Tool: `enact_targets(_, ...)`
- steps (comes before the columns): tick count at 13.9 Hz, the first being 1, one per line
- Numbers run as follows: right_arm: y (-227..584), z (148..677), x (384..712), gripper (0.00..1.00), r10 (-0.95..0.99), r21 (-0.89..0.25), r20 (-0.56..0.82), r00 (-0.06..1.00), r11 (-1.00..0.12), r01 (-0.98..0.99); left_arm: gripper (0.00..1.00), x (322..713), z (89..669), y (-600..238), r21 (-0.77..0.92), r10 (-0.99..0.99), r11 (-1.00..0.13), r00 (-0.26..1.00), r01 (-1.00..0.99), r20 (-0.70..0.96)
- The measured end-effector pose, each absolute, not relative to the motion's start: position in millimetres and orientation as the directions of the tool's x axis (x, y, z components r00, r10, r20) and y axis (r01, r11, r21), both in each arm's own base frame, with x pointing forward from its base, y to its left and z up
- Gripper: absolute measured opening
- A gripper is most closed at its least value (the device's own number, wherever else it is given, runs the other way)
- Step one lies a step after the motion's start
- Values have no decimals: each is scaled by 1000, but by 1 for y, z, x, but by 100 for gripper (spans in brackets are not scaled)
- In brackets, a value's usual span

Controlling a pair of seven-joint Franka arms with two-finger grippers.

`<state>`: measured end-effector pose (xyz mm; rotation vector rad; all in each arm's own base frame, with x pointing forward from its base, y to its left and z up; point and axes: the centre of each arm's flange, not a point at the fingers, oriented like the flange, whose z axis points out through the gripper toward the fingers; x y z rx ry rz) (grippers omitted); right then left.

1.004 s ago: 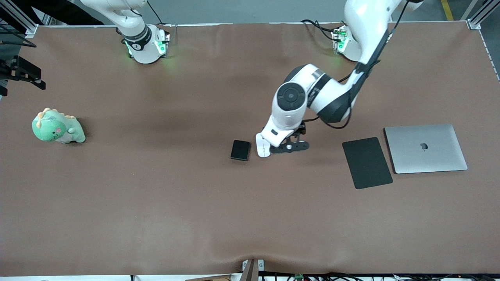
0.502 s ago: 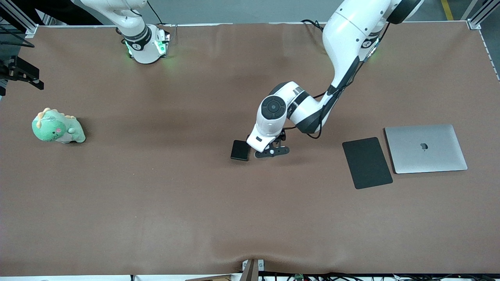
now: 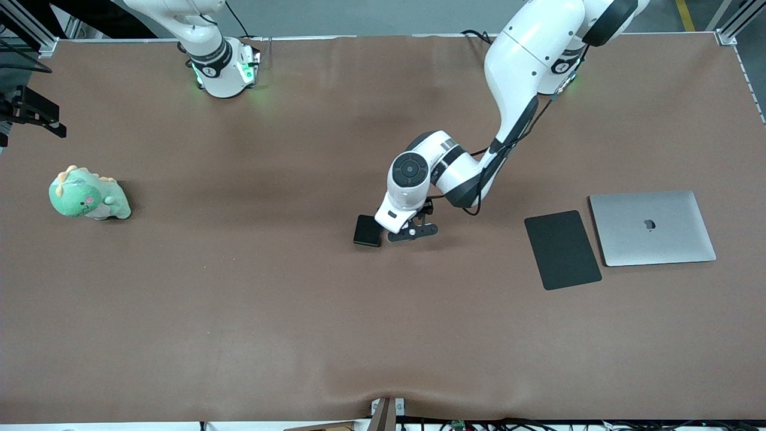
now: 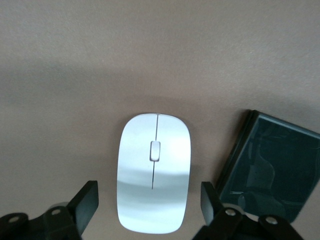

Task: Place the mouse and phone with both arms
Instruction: 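Lower the left gripper and grasp the white mouse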

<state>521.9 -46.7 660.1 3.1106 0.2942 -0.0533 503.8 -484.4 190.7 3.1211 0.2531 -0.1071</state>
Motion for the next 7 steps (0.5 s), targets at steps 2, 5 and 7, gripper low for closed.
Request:
enact_targets(2,-47,660,522,100,187,13,-35,982,-982,188,89,505,185,-485,0,161,-987,984,162,-71)
enact_targets(5,-47,660,522,100,187,13,-36,982,-982,188,85,506,180,-485,-2,161,-987,984,162,-73)
enact_targets(7,-46,660,522,100,188,13,-35,982,-982,188,78,506,174,-484,-13,150,-989,986,150,-67)
